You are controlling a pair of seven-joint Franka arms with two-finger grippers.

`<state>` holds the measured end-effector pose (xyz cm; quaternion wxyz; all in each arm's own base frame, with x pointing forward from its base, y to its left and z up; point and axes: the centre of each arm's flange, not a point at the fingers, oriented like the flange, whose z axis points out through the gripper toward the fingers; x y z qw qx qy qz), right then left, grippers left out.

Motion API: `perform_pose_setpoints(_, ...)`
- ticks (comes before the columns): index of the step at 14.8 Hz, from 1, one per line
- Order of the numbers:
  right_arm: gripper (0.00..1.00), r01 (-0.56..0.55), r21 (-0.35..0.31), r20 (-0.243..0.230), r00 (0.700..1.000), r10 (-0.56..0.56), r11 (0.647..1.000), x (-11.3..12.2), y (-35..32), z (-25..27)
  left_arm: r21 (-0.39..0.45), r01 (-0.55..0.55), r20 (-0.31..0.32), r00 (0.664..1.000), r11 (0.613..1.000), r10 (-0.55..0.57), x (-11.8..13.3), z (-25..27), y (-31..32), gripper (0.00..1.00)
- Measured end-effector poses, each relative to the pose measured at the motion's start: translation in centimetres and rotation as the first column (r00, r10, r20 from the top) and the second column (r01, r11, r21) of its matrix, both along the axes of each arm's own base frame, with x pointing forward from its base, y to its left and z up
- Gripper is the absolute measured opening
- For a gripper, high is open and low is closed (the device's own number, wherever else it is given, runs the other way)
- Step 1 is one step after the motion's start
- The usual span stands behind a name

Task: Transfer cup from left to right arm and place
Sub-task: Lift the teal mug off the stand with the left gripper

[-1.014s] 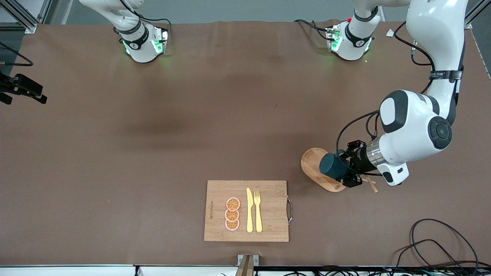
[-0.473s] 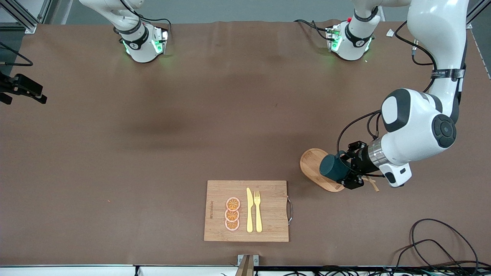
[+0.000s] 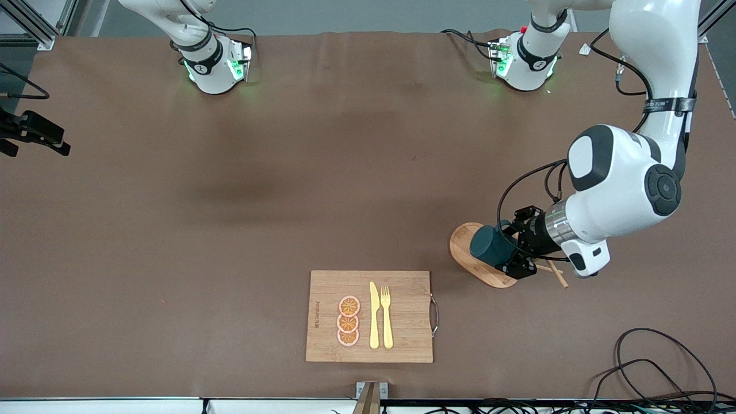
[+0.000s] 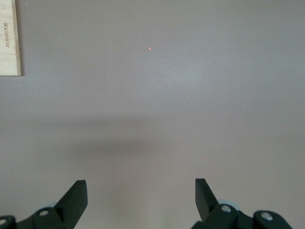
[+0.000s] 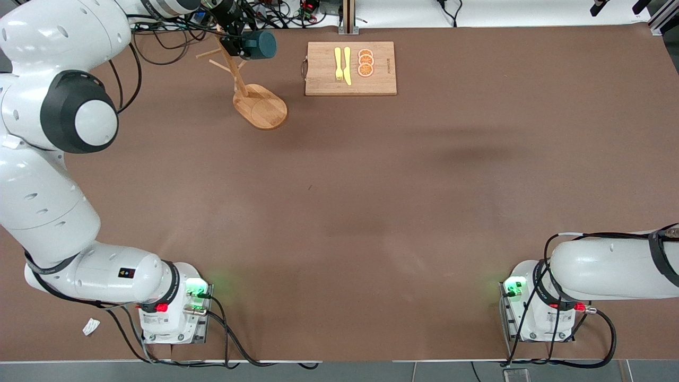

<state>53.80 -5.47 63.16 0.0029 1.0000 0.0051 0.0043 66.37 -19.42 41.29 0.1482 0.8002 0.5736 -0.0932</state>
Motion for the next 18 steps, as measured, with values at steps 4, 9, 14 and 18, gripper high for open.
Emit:
perform_pose_setpoints(4, 1.00, 0.000, 0.000, 0.000, 1.000, 0.000, 1.000, 0.0, 0.0, 0.0, -0.023, 0.006, -0.011, 1.000, 1.000, -0.006, -1.2, 1.3, -2.9, 0.89)
perform_pose_setpoints(9, 1.00, -0.002, 0.000, 0.001, 1.000, 0.002, 1.000, 0.0, 0.0, 0.1, -0.014, 0.122, 0.031, 0.992, 0.992, -0.121, -4.0, 3.8, -10.1, 0.89)
perform_pose_setpoints(14, 1.00, -0.001, 0.000, 0.001, 1.000, 0.001, 1.000, 0.0, 0.0, 0.1, 0.113, 0.250, 0.127, 0.956, 0.961, -0.264, -8.9, 6.1, -19.9, 0.89)
perform_pose_setpoints(18, 1.00, -0.002, 0.000, 0.001, 1.000, 0.002, 1.000, 0.0, -0.1, 0.1, 0.263, 0.352, 0.223, 0.883, 0.898, -0.412, -14.2, 6.3, -27.4, 0.89)
